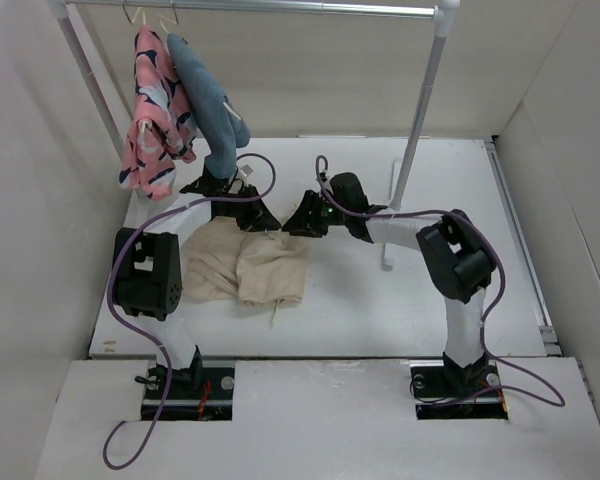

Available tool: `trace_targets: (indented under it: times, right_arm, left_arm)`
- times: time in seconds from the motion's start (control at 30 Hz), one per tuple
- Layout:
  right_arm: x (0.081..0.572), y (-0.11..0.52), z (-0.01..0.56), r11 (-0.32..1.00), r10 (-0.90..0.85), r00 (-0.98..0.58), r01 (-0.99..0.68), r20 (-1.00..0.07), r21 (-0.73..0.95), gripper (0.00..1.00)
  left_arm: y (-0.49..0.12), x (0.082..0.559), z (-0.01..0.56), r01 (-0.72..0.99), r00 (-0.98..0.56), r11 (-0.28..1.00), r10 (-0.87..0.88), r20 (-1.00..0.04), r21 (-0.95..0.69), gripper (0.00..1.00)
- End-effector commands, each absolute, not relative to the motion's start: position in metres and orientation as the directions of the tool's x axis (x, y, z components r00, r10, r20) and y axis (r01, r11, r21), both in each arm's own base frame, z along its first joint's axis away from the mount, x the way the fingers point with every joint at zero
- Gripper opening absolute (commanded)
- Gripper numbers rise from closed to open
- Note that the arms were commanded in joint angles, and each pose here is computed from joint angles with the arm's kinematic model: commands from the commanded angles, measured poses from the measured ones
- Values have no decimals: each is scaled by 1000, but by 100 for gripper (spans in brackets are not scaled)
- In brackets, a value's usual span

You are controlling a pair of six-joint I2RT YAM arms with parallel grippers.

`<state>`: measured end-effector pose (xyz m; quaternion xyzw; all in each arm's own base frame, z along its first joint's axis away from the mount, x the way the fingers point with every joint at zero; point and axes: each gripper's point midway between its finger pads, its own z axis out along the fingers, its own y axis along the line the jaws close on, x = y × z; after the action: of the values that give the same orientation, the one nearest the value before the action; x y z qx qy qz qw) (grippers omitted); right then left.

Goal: Place the trousers on the hanger

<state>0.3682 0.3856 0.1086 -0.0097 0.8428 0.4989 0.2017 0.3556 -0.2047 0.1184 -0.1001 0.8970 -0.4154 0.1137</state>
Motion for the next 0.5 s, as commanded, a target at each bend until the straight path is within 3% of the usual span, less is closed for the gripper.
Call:
trace_targets:
  times: [0.0,0.23,0.47]
  right_arm:
    - [377,402,125,437,209,-922,-211,-327,874,45]
    - [396,419,140,365,226,-905,-263,-359,893,45]
    - [402,422,112,357,241,-937,-156,-252,921,38]
  left_arm:
    - [-208,356,151,-6,-946,621,-259,-197,-784,0]
    - [-208,343,133,-29,-953,632,-251,-170,-774,0]
    - [-209,346,137,-21,-951,630,-252,-179,-776,0]
